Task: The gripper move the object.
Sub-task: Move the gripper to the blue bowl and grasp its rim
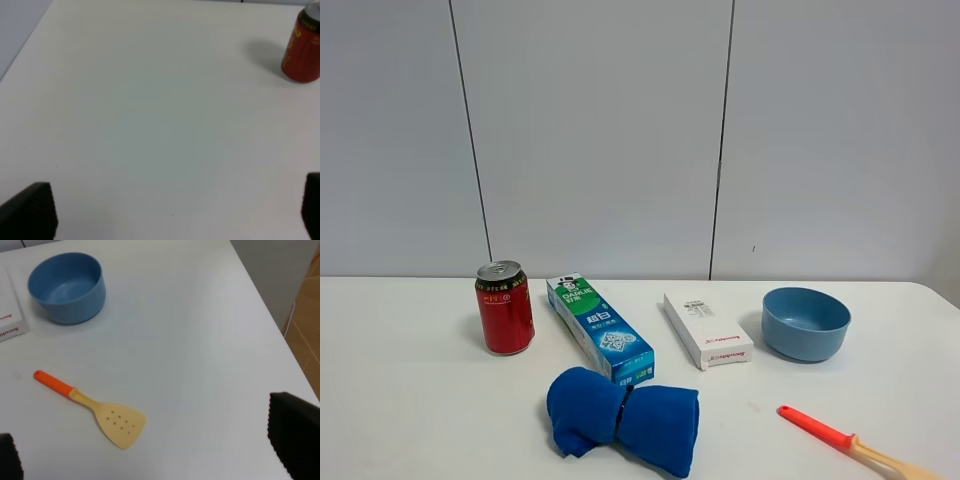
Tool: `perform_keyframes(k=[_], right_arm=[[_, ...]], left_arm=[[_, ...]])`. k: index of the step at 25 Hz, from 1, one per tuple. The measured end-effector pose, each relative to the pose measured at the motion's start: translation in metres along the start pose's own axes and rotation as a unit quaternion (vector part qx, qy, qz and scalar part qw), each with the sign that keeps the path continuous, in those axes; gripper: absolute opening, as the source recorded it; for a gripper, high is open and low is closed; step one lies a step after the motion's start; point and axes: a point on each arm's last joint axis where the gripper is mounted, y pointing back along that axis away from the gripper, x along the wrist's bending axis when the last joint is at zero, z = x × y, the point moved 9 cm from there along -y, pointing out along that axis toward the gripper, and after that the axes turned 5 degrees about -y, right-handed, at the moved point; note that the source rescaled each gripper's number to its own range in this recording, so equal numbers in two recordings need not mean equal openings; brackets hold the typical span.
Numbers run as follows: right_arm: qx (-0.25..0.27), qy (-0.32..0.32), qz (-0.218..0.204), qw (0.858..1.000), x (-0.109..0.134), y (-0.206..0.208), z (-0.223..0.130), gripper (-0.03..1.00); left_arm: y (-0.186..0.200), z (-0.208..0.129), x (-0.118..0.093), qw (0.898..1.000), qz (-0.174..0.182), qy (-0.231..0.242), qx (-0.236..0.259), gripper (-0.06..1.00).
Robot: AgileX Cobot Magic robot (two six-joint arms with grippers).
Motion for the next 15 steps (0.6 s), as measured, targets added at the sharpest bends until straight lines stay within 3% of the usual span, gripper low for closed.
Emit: perform_keyframes(k=[15], right_arm=[[0.000, -0.008, 0.000, 1.000, 0.0000, 0.0000, 0.0000, 1.00]], left_arm=[[0.0000, 0.0000, 0.0000, 1.000, 0.000, 0.000, 0.000, 1.00]])
